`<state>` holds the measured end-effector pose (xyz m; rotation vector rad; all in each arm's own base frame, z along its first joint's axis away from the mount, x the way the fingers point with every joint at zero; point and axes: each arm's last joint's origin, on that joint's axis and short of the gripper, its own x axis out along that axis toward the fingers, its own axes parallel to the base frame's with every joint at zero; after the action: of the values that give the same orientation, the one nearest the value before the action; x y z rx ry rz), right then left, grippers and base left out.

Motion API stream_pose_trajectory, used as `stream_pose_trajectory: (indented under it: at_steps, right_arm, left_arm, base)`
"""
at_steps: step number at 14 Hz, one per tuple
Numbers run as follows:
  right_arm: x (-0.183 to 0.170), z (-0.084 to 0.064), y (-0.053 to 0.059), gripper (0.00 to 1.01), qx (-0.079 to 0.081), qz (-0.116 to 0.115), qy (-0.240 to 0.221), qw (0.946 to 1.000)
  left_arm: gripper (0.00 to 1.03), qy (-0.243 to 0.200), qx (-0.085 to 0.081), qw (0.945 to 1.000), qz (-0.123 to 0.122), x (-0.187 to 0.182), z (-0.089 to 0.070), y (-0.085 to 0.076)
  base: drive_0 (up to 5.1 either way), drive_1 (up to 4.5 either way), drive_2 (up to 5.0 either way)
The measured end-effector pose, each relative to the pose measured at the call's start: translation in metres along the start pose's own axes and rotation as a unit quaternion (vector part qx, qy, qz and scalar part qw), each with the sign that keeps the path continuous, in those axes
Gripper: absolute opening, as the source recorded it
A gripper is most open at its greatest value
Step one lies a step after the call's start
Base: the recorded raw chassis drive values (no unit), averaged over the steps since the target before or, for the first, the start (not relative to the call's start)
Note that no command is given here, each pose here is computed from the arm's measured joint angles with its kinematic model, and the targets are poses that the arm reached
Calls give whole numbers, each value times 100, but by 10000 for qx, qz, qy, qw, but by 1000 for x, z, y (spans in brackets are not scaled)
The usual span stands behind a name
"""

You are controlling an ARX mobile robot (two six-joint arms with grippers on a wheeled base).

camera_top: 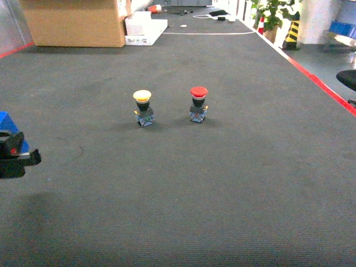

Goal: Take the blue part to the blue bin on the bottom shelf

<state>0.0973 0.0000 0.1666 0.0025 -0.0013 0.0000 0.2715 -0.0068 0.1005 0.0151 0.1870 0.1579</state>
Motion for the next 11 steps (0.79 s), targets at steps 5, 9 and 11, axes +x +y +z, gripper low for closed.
stream_pose_trajectory:
  at_steps: [5, 9, 11]
  right_arm:
    - [0, 0, 0, 98, 2, 0, 0, 10000]
    - [0, 0, 0, 98, 2, 0, 0, 10000]
    - [0, 0, 0, 98, 0, 0, 0, 10000]
  left_arm:
    - [43, -742, 122, 9971, 152, -111, 35, 3]
    - [43, -1139, -112, 9933, 171, -160, 56, 9]
    - [43, -1207, -251, 9922, 198, -178, 55, 10]
  base:
    - [0, 0, 0]
    - [0, 0, 0]
    - [0, 0, 0]
